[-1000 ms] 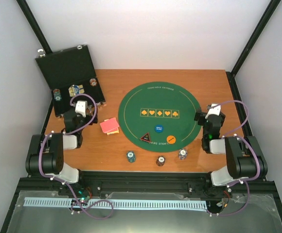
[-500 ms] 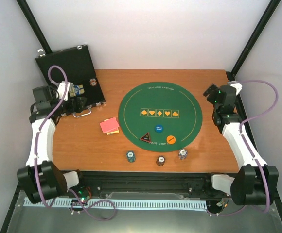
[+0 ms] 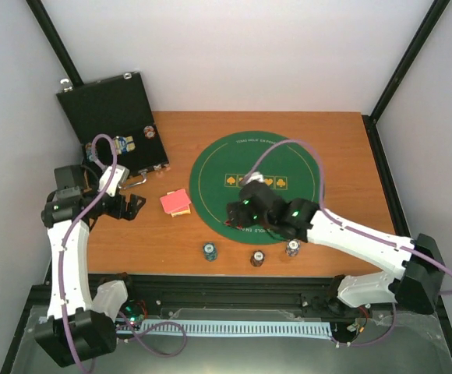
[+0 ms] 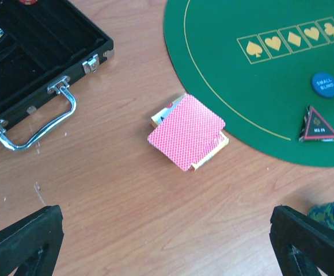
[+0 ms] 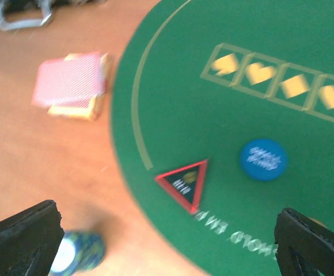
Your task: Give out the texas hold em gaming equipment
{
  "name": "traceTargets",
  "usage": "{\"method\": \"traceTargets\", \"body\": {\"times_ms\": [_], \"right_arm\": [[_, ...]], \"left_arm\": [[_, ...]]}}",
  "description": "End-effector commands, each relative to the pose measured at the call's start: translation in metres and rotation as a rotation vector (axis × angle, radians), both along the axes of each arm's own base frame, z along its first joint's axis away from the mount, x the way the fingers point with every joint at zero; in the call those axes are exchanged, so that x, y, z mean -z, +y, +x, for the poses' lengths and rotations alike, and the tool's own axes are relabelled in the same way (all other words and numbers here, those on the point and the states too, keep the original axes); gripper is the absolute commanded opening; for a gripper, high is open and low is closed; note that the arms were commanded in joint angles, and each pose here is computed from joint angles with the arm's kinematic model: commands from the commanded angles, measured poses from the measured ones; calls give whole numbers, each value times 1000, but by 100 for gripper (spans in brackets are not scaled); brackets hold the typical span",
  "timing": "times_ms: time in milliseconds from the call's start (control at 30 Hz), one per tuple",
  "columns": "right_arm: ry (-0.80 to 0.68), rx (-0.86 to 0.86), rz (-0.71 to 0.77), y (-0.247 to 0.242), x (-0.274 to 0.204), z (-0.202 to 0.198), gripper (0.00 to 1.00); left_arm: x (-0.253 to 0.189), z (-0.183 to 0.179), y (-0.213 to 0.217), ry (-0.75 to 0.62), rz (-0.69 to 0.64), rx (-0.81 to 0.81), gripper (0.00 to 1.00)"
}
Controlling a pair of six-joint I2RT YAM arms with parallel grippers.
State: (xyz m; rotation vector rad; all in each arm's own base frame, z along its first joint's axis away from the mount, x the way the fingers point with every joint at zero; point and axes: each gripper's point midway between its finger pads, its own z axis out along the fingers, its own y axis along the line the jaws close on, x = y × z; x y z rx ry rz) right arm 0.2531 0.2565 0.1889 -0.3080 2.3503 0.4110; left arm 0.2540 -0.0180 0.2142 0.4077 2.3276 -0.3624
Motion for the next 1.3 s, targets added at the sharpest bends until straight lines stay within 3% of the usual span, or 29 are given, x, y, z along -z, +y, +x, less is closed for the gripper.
{"method": "traceTargets", "body": {"times_ms": [0,133,300,567,700,1033,1267], "right_arm": [[55,-142,-80,42,10,-51,100],[87,-238,-126,72,24,-75,100],[117,-189,-115,67,29,-65,99],[273,-119,-116,37,77,-30,75],[337,-142,-196,36,111,-18,73],[460,-179,-196,34,163,-4,75],[474,-194,-240,33,176,-2,63]], "left_arm": [[0,-14,4,-6,73,6,100],[12,-3,19,10,123,-43,100],[15,1,17,20,104,-27,100],[9,10,20,-6,113,-30,100],[5,18,26,-16,120,-60,100],[-3,30,29,-6,95,-89,100],[-7,34,33,-8,102,-105,100]]}}
